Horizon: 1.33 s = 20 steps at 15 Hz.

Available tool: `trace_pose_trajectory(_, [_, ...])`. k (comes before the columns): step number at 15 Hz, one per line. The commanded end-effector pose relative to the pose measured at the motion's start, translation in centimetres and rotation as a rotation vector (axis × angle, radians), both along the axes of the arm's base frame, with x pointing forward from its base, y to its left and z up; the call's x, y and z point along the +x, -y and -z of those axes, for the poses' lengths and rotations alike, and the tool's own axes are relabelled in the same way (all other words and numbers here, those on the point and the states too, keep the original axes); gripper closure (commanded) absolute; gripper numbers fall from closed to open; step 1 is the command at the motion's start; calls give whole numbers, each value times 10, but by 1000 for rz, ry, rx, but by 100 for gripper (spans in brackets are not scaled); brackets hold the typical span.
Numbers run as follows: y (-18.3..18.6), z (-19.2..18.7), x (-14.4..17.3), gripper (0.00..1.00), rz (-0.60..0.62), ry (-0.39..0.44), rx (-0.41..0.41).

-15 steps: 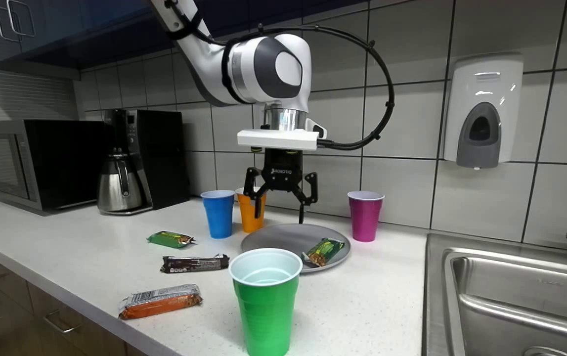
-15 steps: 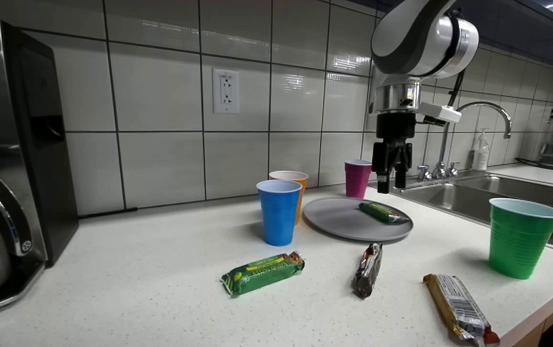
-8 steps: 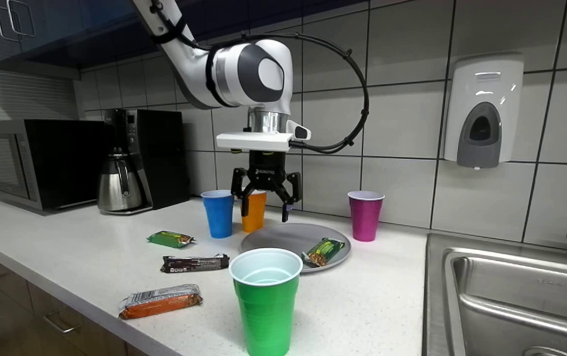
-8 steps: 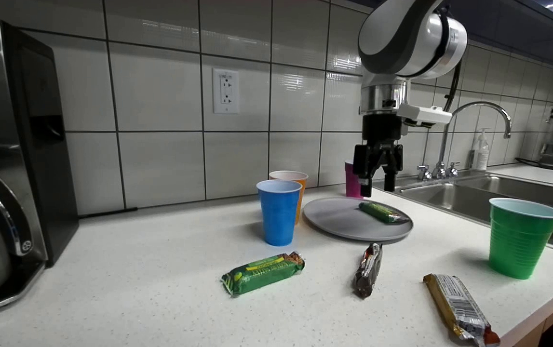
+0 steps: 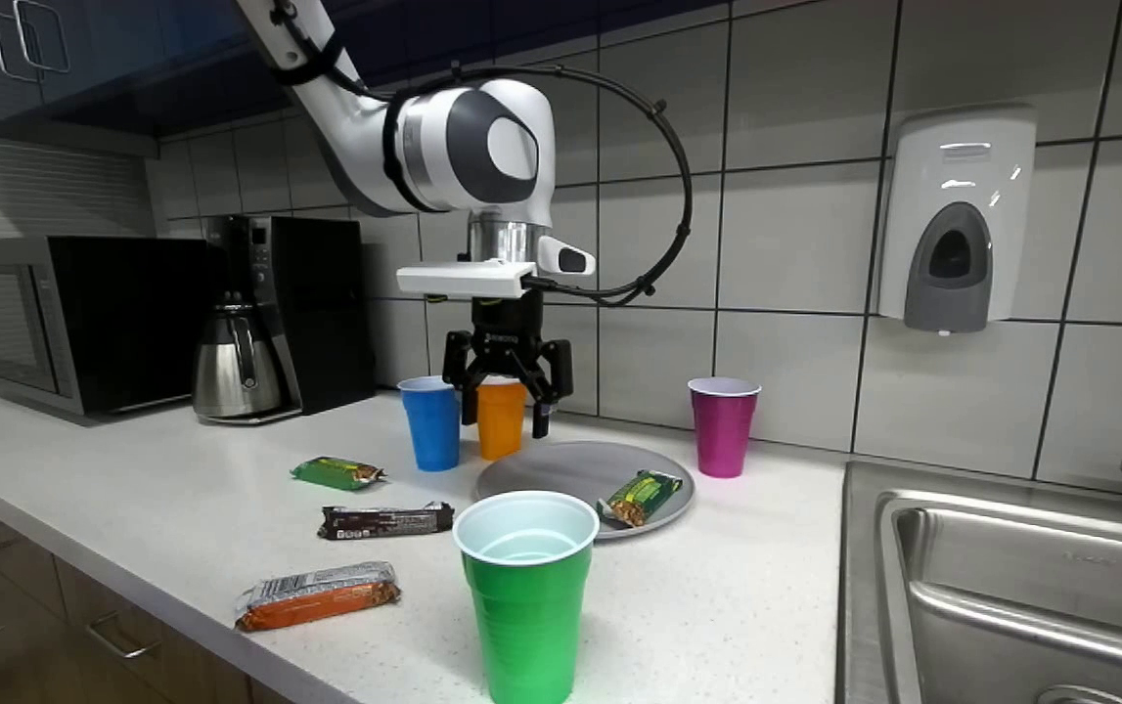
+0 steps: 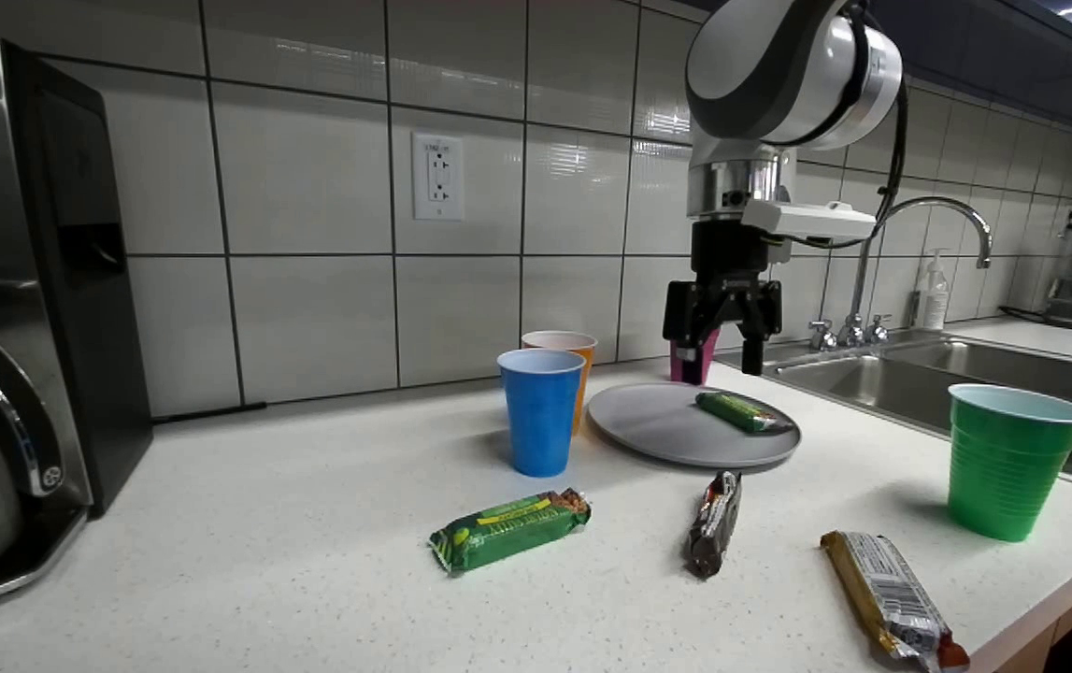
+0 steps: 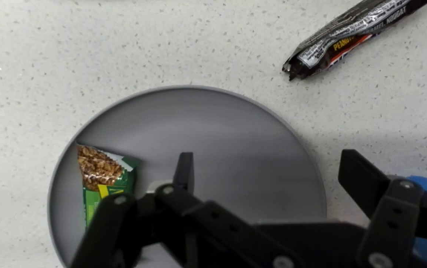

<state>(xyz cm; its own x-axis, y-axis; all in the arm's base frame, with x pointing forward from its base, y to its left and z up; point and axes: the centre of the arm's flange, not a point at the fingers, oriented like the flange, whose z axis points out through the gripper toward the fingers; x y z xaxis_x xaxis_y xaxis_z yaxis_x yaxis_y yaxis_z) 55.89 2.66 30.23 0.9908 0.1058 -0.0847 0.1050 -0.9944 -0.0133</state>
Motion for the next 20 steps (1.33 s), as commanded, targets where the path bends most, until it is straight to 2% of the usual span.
trace_pose_trajectory(1, [-7, -8, -20, 0, 86, 17, -14])
trace_pose_trajectory(9, [-28, -6, -39, 0, 234, 9, -35])
trace_pose_trajectory(20, [-36, -12, -64, 0, 320, -2, -69])
